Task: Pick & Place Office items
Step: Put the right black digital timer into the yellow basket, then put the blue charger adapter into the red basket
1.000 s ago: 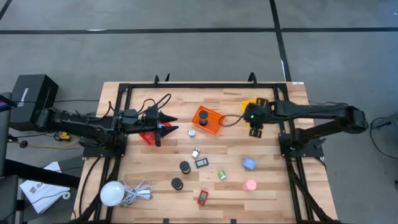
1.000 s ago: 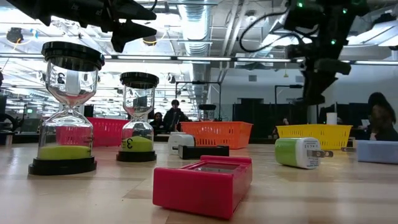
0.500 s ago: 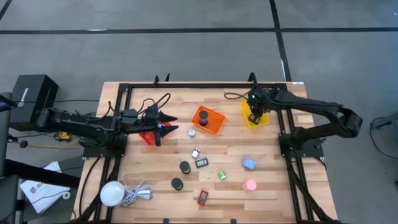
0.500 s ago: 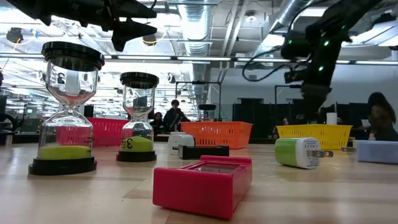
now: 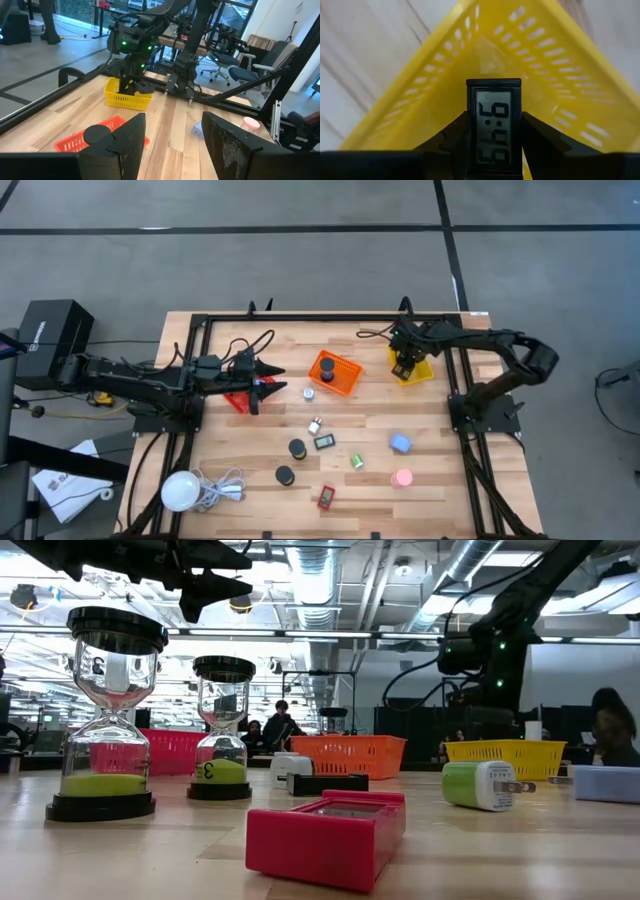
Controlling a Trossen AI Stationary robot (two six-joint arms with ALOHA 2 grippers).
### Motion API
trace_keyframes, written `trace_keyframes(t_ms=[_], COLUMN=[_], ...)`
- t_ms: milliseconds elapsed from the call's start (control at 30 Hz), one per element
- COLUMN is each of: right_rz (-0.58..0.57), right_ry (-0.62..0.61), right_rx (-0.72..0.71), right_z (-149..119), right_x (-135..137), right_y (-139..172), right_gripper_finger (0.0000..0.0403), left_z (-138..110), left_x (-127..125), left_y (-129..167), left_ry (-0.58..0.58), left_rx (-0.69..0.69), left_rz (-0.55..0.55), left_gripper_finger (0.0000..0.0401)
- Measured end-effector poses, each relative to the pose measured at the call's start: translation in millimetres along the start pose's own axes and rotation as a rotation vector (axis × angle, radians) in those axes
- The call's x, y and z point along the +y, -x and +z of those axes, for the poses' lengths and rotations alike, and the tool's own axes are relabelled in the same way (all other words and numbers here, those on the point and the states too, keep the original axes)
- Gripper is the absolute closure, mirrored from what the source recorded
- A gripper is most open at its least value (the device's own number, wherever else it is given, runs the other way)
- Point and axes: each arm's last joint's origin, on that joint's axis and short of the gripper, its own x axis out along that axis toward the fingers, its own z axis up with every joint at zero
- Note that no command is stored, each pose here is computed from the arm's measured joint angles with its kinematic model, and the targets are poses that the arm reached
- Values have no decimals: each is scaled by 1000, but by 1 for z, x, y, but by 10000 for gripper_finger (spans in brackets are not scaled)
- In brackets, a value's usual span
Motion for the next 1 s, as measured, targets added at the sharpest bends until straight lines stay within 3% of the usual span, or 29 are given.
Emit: trace_keyframes(t_ms=[167, 600, 1000], right_rz=[0, -1, 8], right_ry=[0, 19, 1], right_rx=[4, 13, 73], right_z=[0, -1, 19], right_x=[0, 1, -5], right_y=[-1, 1, 38], right_gripper_finger=[254, 175, 191], left_z=[0, 0, 0], left_x=[0, 0, 0], left_y=[0, 0, 0], left_ry=[0, 1, 1], left_rx=[0, -1, -2], left_rz=[0, 0, -1], left_gripper_finger=[210, 210, 210])
